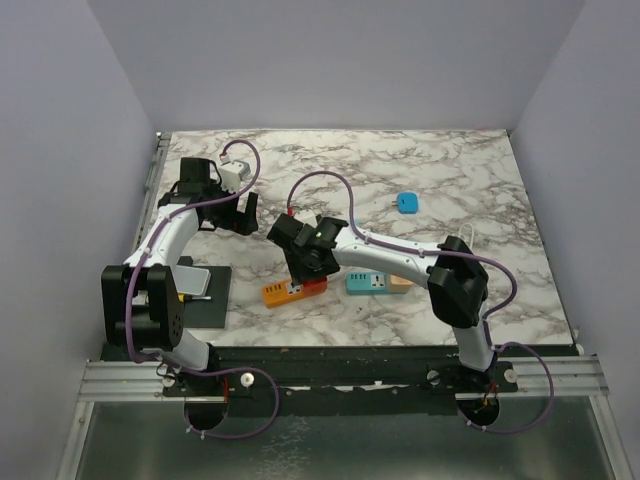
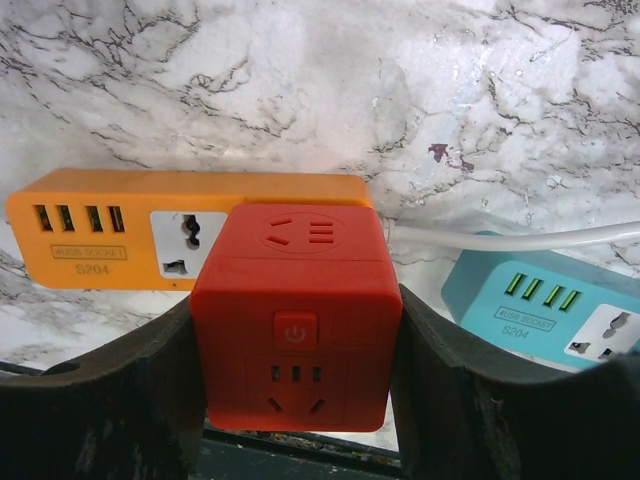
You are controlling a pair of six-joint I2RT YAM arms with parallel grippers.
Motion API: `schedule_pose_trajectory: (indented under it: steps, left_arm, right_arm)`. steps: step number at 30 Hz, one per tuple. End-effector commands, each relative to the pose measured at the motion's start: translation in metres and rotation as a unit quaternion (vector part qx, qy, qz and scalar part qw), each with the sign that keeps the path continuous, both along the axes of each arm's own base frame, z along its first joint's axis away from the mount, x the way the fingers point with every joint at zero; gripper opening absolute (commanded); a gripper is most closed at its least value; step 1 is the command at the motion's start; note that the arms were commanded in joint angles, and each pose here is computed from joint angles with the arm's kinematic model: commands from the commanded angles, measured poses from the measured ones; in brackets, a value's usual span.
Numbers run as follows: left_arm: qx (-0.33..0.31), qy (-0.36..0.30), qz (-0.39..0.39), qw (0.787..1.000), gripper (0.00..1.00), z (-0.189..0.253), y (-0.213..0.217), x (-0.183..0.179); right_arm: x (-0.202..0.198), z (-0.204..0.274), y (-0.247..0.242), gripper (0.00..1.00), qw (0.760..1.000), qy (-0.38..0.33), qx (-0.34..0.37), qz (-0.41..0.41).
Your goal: Insert the plug
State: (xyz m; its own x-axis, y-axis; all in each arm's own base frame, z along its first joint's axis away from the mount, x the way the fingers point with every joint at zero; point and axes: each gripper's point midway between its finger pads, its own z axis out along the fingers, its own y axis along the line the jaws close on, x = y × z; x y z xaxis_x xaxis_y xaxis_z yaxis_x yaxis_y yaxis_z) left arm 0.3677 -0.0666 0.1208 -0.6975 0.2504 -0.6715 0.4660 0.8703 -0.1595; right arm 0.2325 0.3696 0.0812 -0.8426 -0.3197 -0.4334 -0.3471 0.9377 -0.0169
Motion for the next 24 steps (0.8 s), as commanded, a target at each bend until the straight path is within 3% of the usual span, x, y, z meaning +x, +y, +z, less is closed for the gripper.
schedule_pose_trajectory:
  steps: [1,24]
  left_arm:
    - [0.008,-0.013,0.004,1.0,0.99,0.005,0.003,-0.001]
    - [0.017,-0.036,0.001,0.999,0.99,0.02,0.005,0.001]
  right_arm:
    - [-0.004,-0.013,-0.016,0.01,0.999,-0.006,-0.044,-0.013]
    - [-0.035,-0.079,-0.05,0.01,0.995,0.057,-0.087,0.008]
